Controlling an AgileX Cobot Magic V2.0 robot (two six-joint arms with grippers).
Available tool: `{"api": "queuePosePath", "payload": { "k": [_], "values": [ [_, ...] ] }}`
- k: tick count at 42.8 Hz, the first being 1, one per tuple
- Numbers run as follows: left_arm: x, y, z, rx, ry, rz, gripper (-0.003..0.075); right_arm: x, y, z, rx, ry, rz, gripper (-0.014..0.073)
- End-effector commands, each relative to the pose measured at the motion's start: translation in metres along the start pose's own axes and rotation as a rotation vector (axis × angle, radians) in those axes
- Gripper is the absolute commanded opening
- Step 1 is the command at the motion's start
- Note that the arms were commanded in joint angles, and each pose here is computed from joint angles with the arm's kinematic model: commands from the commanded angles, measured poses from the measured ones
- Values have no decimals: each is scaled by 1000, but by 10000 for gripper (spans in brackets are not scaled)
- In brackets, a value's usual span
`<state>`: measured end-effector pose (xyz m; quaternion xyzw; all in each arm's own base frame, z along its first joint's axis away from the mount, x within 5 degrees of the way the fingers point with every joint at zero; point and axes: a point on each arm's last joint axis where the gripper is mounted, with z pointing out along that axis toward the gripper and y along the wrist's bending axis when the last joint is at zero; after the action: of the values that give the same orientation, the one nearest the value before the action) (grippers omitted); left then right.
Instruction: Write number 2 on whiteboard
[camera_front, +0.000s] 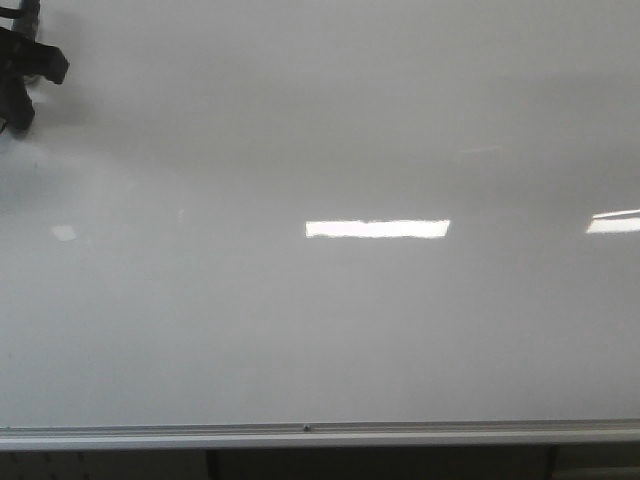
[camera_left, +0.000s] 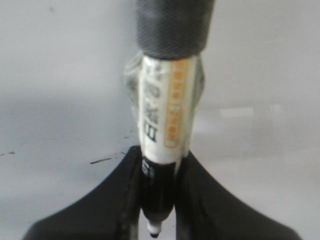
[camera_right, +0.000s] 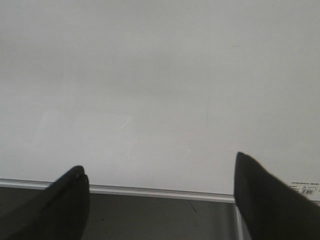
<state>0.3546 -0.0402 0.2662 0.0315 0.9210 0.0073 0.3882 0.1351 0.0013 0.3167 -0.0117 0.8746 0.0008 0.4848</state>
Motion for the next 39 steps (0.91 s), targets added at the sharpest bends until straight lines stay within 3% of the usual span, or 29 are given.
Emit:
{"api": "queuePosePath", "payload": {
  "k": [1, 9, 16, 28, 39],
  "values": [
    [-20, -1, -27, 8, -104, -10, 48, -15, -2, -5, 13, -92, -13, 613],
    [-15, -5, -63, -7, -30, 5, -15, -15, -2, -5, 13, -92, -13, 613],
    [-10, -17, -102, 14, -11, 57, -20, -15, -2, -5, 13, -92, -13, 613],
    [16, -67, -155, 144, 83, 368, -20, -15, -2, -5, 13, -92, -13, 613],
    [52, -127, -185, 380, 163, 724, -20, -16, -2, -5, 13, -97, -13, 613]
  ]
}}
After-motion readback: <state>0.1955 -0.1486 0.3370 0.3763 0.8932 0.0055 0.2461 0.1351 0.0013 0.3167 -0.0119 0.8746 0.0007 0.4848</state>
